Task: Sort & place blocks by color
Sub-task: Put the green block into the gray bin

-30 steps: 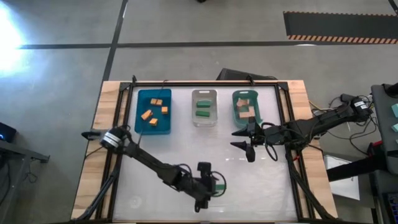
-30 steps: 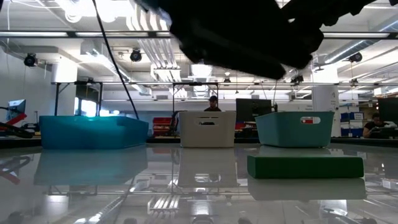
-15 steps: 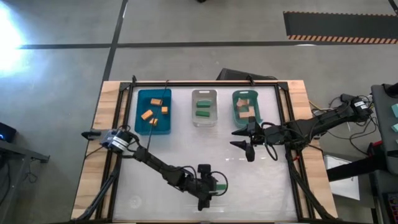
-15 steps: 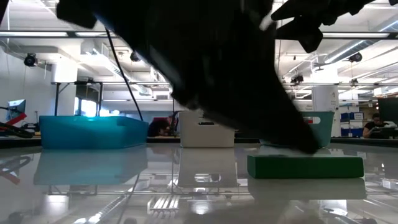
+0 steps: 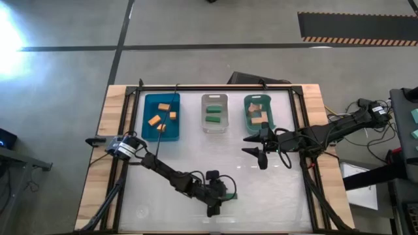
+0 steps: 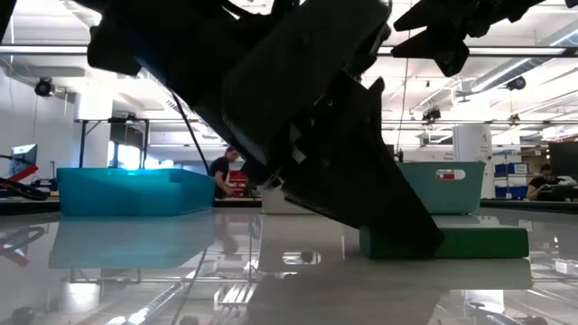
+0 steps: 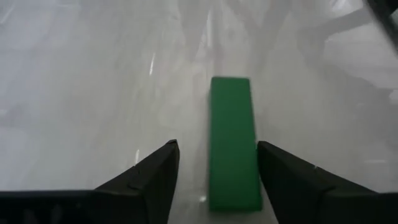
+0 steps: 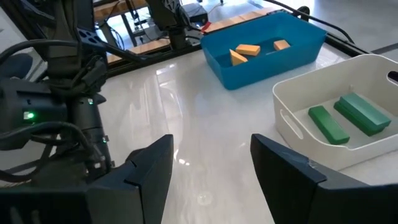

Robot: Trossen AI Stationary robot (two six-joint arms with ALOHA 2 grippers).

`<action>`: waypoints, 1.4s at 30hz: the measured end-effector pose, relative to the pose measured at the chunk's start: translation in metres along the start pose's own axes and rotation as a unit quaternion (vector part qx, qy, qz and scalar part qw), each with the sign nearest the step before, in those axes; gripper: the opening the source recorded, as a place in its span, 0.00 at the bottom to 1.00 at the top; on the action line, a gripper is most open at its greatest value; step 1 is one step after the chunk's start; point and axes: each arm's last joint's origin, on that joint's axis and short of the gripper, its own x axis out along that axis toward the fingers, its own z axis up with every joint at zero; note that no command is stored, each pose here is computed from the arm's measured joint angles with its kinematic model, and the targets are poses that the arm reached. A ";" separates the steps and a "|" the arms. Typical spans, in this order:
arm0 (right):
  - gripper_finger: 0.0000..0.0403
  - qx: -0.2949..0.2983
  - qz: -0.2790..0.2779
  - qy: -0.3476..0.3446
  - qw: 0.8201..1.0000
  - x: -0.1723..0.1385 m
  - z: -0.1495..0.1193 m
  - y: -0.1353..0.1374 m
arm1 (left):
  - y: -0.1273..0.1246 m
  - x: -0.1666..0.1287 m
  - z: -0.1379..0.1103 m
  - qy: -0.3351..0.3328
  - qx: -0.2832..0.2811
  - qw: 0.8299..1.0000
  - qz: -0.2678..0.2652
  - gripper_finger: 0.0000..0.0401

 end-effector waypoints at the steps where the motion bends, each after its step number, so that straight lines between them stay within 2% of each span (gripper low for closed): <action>1: 0.51 0.000 0.000 0.000 1.000 0.000 0.000 0.000 | 0.000 0.000 -0.001 -0.004 -0.006 1.000 -0.004 0.49; 13: 0.51 -0.003 -0.003 -0.001 1.000 0.000 0.000 0.000 | 0.001 0.000 -0.002 -0.006 -0.012 1.000 -0.008 0.24; 16: 0.51 -0.010 -0.003 -0.001 1.000 0.000 0.000 0.000 | 0.001 0.000 -0.002 -0.007 -0.009 1.000 -0.008 0.23; 24: 0.51 -0.048 0.015 -0.004 0.999 -0.003 -0.002 0.007 | 0.001 -0.006 0.010 -0.035 0.049 0.998 -0.004 0.25; 28: 0.51 -0.072 0.021 -0.020 0.997 -0.003 -0.002 0.014 | 0.004 -0.020 0.027 -0.060 0.092 0.994 0.005 0.25; 34: 0.51 -0.122 0.045 -0.053 0.990 0.005 -0.010 0.025 | 0.016 -0.062 0.054 -0.127 0.143 0.980 0.044 0.26; 39: 0.51 -0.148 0.059 -0.087 0.983 0.016 -0.016 0.030 | 0.030 -0.101 0.061 -0.227 0.136 0.963 0.045 0.26; 42: 0.51 -0.160 0.063 -0.114 0.979 0.023 -0.018 0.033 | 0.038 -0.120 0.054 -0.288 0.128 0.948 0.040 0.26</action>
